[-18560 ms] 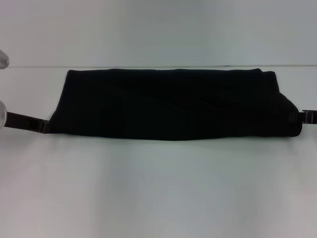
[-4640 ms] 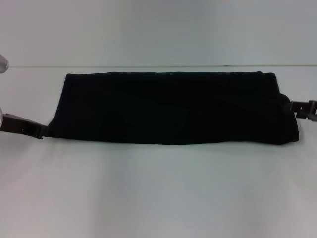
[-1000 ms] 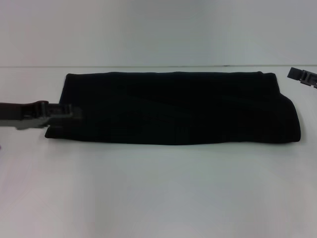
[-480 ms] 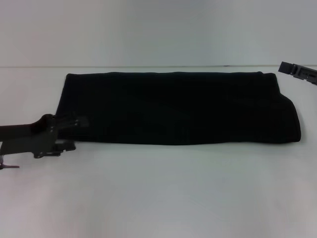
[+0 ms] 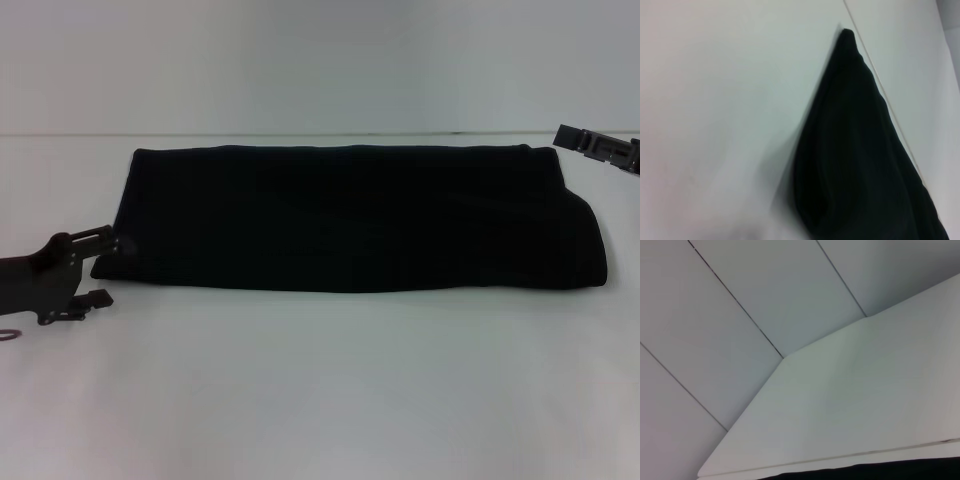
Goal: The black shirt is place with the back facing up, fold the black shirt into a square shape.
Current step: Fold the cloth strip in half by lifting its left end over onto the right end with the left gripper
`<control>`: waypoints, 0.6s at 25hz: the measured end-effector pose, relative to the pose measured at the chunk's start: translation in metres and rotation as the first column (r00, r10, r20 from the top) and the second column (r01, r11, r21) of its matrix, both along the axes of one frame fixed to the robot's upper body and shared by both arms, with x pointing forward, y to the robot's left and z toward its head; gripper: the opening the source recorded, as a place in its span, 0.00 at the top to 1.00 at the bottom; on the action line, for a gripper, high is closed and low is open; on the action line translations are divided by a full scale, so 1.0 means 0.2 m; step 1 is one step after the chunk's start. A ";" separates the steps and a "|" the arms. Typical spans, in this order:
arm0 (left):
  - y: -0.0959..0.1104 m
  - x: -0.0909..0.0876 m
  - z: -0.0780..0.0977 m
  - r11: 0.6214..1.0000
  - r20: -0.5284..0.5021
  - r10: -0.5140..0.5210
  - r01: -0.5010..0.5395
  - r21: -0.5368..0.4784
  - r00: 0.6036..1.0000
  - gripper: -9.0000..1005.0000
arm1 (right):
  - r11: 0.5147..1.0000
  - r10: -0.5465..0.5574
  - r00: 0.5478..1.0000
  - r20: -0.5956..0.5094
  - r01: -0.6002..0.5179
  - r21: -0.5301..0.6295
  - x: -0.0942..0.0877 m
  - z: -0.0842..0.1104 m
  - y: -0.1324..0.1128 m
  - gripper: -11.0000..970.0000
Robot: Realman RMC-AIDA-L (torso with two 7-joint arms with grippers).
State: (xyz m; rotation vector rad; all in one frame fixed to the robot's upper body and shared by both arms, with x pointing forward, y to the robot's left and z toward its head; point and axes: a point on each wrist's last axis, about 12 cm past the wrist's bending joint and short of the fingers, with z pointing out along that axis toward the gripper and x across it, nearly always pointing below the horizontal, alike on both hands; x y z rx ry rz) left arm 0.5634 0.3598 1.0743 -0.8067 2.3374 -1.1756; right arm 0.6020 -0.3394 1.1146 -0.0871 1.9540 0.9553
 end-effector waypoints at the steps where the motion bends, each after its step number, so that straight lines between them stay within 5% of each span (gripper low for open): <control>1: 0.00 0.00 0.00 1.000 -0.002 0.003 -0.003 -0.002 1.000 0.10 | 1.000 -0.001 1.000 0.000 0.001 0.000 0.00 0.00 0.00 0.05; 15: -0.04 0.07 -0.03 0.998 -0.014 0.066 -0.066 -0.005 0.998 0.10 | 1.000 -0.019 1.000 0.004 0.019 0.004 0.01 0.00 -0.01 0.05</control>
